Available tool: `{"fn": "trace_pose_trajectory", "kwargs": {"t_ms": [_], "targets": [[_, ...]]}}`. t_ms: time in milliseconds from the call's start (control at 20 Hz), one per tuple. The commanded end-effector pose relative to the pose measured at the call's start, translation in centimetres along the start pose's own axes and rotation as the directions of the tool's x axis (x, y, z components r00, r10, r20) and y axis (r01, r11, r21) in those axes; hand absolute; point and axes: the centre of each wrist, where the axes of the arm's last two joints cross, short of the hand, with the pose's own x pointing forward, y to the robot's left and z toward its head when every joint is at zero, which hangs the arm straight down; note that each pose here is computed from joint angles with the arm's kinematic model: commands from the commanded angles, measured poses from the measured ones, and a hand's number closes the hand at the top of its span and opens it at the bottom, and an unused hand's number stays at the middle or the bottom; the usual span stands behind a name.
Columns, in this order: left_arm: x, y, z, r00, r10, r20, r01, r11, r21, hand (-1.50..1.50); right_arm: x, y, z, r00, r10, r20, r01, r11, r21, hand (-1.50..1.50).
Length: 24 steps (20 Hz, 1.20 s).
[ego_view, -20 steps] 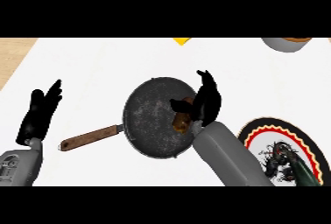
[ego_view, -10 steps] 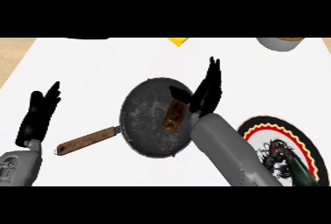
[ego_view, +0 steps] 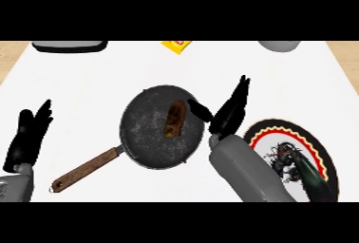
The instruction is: Pick the sweet potato from the plate and place it in the pan
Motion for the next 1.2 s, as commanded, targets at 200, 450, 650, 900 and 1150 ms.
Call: {"fn": "trace_pose_trajectory", "kwargs": {"t_ms": [200, 450, 650, 900, 1150], "targets": [[-0.5, 1.0, 1.3, 0.999, 0.021, -0.025, -0.019, 0.998, 0.054, 0.00, -3.3, -5.8, 3.5, 0.991, -0.130, -0.010, 0.129, 0.989, -0.073, -1.50], [-2.0, 1.6, 1.8, 1.000, 0.008, -0.030, -0.006, 0.998, 0.068, 0.00, -4.4, -12.2, 6.8, 0.991, -0.135, -0.010, 0.134, 0.990, -0.036, -1.50], [-2.4, 1.0, 2.1, 0.999, 0.020, -0.033, -0.018, 0.998, 0.052, 0.00, -4.9, -18.2, 9.6, 0.994, -0.110, -0.026, 0.109, 0.994, -0.024, -1.50], [0.3, 1.2, 1.7, 0.999, 0.030, -0.013, -0.030, 0.999, 0.030, 0.00, -4.0, -25.7, 12.3, 0.997, -0.080, -0.009, 0.080, 0.997, -0.003, -1.50], [0.1, 2.3, 0.3, 1.000, 0.024, -0.007, -0.024, 0.999, 0.028, 0.00, -3.4, -30.9, 15.5, 0.997, -0.082, -0.013, 0.081, 0.996, -0.044, -1.50]]}}
